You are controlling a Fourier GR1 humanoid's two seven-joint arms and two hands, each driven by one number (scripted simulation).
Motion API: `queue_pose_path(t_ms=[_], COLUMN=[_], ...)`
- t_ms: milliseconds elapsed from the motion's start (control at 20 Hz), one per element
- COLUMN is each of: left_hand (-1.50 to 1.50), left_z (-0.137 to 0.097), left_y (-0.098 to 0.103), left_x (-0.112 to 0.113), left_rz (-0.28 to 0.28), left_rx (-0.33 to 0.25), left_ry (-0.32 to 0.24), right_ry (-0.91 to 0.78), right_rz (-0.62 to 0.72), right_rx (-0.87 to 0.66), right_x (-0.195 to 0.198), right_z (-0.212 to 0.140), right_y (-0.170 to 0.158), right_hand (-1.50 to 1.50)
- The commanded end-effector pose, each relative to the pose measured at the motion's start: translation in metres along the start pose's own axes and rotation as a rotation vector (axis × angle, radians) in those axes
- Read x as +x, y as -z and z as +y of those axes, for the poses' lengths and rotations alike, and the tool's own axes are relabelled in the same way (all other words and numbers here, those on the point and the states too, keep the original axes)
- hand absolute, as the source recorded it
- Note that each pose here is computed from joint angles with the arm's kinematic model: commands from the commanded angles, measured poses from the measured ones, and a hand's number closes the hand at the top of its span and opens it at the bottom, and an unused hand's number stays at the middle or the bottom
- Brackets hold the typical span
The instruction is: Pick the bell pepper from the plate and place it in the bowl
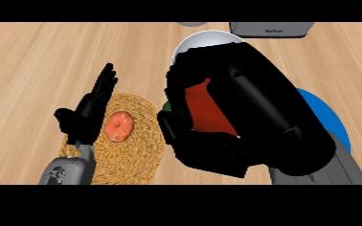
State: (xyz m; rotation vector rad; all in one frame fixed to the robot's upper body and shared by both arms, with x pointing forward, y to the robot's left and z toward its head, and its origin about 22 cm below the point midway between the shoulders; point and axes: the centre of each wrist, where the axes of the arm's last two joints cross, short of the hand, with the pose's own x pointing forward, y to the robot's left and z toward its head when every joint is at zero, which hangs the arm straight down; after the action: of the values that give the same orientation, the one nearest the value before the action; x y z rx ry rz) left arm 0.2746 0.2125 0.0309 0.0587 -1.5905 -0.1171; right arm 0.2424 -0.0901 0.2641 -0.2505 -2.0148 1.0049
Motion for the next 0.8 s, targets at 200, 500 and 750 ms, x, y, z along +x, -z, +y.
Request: queue_pose_path(t_ms=[200,500,750], left_hand=[0.0,0.0,0.0], left_z=[-0.002,0.0,-0.013], left_y=[0.002,0.01,0.013], left_x=[-0.007,0.015,0.007], left_rz=[0.007,-0.016,-0.009], left_rx=[-0.016,0.0,0.0], left_ry=[-0.013,-0.002,0.0], right_ry=[-0.214,-0.242,-0.251], right_rz=[0.071,0.104,0.155], right_rx=[-0.03,-0.034,-0.002], right_x=[-0.079,-0.137,-0.182], right_z=[0.007,0.018,0.041], right_y=[0.034,0.057,0.059], right_hand=[1.5,1.5,1.5])
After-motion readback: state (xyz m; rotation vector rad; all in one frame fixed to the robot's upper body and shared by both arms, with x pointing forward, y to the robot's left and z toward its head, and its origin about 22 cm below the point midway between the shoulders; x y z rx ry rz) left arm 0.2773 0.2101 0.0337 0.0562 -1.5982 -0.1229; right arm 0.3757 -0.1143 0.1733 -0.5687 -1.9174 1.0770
